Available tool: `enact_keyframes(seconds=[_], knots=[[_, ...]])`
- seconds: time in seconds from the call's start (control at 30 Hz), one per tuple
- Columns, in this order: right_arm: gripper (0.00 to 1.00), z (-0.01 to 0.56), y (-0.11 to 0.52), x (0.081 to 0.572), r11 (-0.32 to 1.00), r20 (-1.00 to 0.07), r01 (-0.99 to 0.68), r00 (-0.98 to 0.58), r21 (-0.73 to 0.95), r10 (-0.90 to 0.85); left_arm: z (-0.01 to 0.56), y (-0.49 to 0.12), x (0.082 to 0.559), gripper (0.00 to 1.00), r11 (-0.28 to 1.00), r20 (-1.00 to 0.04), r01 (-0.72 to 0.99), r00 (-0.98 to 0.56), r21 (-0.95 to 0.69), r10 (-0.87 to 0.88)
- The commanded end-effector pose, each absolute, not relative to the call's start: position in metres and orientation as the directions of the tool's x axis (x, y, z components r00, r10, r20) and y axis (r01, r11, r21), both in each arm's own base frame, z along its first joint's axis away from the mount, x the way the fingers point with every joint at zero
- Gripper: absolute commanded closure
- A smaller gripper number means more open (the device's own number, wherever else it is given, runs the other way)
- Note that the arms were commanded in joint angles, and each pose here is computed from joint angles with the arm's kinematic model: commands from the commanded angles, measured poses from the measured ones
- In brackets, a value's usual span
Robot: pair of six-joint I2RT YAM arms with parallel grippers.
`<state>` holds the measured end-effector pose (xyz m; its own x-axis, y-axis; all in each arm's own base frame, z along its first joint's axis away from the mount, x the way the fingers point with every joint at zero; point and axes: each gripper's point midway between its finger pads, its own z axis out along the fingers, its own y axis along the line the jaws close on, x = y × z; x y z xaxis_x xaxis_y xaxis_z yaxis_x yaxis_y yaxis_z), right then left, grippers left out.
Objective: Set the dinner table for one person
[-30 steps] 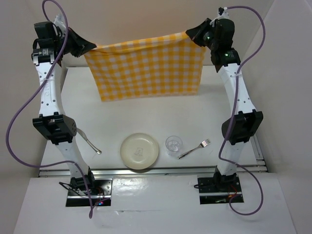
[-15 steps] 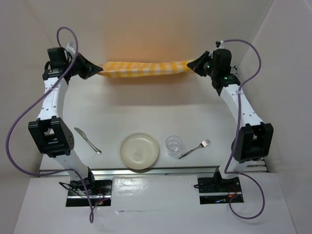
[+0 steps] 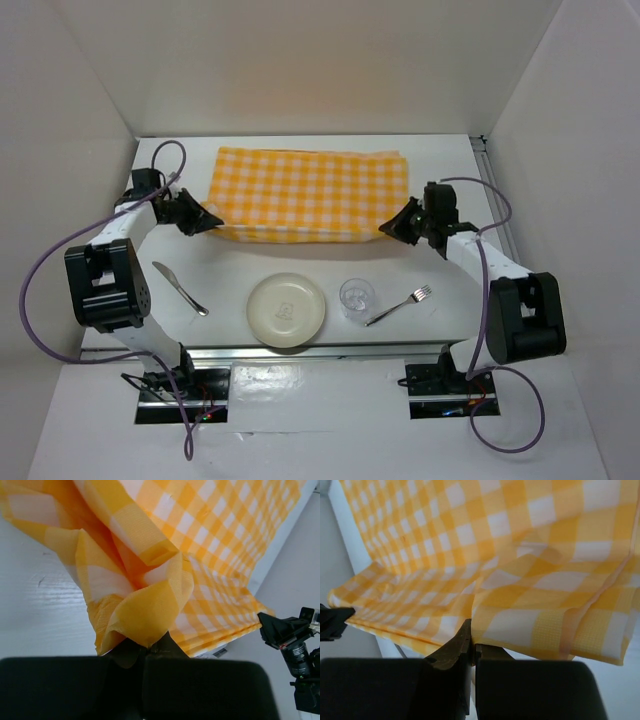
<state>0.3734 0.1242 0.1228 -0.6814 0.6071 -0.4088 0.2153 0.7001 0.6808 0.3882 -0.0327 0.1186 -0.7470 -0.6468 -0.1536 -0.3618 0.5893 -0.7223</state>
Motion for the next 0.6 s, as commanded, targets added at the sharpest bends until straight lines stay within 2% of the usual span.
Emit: enact_keyframes(seconds=[0.0, 0.13, 0.2, 0.23, 0.27, 0.3, 0.37, 0.43, 0.57], knots=[[1.00, 0.107, 0.091, 0.365, 0.734, -0.482, 0.292, -0.598, 0.613, 0.640, 0.104, 0.026, 0.393, 1.00, 0.690, -0.305, -0.419, -0.675, -0.590, -0.671], [0.98, 0.092, 0.094, 0.344, 0.741, -0.458, 0.323, -0.623, 0.588, 0.635, 0.084, 0.024, 0.371, 1.00, 0.686, -0.230, -0.485, -0.699, -0.543, -0.677], [0.81, 0.095, 0.091, 0.344, 0.744, -0.469, 0.330, -0.611, 0.581, 0.638, 0.082, 0.027, 0.359, 0.87, 0.689, -0.216, -0.522, -0.697, -0.502, -0.684], [0.48, 0.092, 0.091, 0.341, 0.745, -0.461, 0.339, -0.618, 0.575, 0.637, 0.082, 0.028, 0.354, 0.76, 0.691, -0.209, -0.537, -0.696, -0.485, -0.687], [0.33, 0.093, 0.088, 0.338, 0.747, -0.461, 0.349, -0.617, 0.566, 0.638, 0.088, 0.030, 0.352, 0.63, 0.694, -0.218, -0.542, -0.691, -0.473, -0.689], [0.23, 0.100, 0.087, 0.340, 0.747, -0.472, 0.348, -0.606, 0.566, 0.640, 0.089, 0.037, 0.344, 0.35, 0.698, -0.208, -0.581, -0.687, -0.418, -0.696], [0.03, 0.106, 0.086, 0.338, 0.759, -0.475, 0.345, -0.618, 0.552, 0.627, 0.098, 0.047, 0.337, 0.11, 0.695, -0.219, -0.623, -0.667, -0.358, -0.712], [0.00, 0.123, 0.084, 0.345, 0.777, -0.506, 0.321, -0.614, 0.541, 0.605, 0.119, 0.061, 0.334, 0.00, 0.689, -0.266, -0.662, -0.636, -0.295, -0.725], [0.00, 0.142, 0.084, 0.347, 0.790, -0.521, 0.304, -0.618, 0.532, 0.589, 0.164, 0.053, 0.347, 0.00, 0.709, -0.332, -0.586, -0.628, -0.393, -0.704]])
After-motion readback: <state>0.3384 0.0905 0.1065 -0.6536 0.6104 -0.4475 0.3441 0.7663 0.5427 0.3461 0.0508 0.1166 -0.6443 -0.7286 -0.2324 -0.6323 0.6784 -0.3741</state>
